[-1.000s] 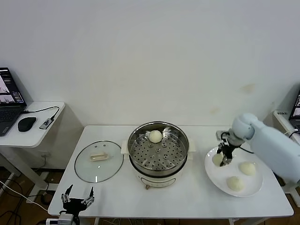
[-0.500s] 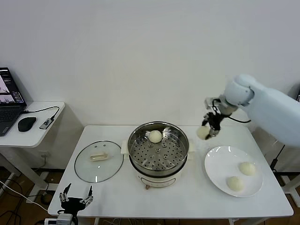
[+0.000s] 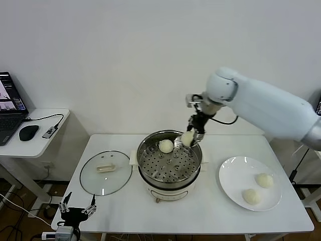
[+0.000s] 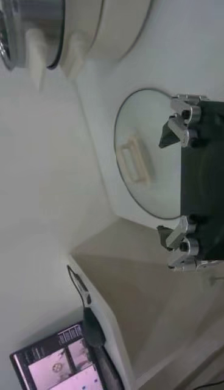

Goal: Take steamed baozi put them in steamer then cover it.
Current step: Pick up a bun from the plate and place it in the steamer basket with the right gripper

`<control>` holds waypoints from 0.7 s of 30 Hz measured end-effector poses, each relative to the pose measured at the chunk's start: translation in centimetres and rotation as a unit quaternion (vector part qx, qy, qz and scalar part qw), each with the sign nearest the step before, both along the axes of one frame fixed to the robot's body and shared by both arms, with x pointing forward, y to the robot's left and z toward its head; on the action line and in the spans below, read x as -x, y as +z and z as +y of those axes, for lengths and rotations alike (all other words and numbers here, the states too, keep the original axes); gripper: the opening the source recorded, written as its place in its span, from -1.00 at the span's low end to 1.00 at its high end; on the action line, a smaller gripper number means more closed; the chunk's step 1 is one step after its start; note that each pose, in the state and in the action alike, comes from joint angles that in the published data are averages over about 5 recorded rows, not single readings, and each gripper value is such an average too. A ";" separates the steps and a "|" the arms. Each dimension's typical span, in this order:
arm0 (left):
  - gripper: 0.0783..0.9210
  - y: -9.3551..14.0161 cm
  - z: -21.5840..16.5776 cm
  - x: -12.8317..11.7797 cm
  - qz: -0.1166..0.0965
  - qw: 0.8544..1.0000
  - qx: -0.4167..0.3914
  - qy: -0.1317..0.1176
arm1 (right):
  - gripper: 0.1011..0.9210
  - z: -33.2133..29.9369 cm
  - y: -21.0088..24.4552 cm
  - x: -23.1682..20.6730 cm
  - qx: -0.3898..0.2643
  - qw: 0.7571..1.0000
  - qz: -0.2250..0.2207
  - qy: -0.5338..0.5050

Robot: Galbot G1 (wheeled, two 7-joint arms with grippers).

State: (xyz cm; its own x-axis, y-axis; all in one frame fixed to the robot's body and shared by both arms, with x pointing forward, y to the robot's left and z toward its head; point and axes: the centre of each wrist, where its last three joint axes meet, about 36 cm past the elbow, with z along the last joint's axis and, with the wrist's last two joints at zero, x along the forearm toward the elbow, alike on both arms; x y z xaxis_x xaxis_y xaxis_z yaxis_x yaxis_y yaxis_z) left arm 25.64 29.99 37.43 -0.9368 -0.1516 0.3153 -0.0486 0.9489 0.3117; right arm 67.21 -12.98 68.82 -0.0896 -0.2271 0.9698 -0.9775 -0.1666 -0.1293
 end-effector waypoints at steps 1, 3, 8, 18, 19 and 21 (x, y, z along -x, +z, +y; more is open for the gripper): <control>0.77 0.0 0.0 0.0 -0.001 1.000 0.001 0.000 | 0.24 0.7 -0.3 0.0 0.000 1.000 0.003 0.002; 0.77 0.1 0.0 -0.1 -0.001 1.000 0.002 0.000 | 0.24 1.9 -1.0 -0.1 0.000 1.000 0.009 0.007; 0.77 -0.2 -0.1 -0.3 -0.001 1.000 0.002 0.002 | 0.24 4.7 -3.0 -0.1 0.001 1.000 0.026 0.014; 0.77 -0.3 0.0 -0.6 -0.002 1.000 0.006 0.003 | 0.24 8.3 -6.6 -0.6 -0.002 0.999 0.049 0.012; 0.77 -0.4 0.0 -0.6 -0.002 1.000 0.006 0.003 | 0.24 8.6 -6.9 -0.7 -0.003 0.999 0.050 0.011; 0.77 -0.5 0.0 -0.6 -0.001 1.000 0.007 0.002 | 0.24 9.2 -7.4 -0.9 -0.003 0.999 0.052 0.009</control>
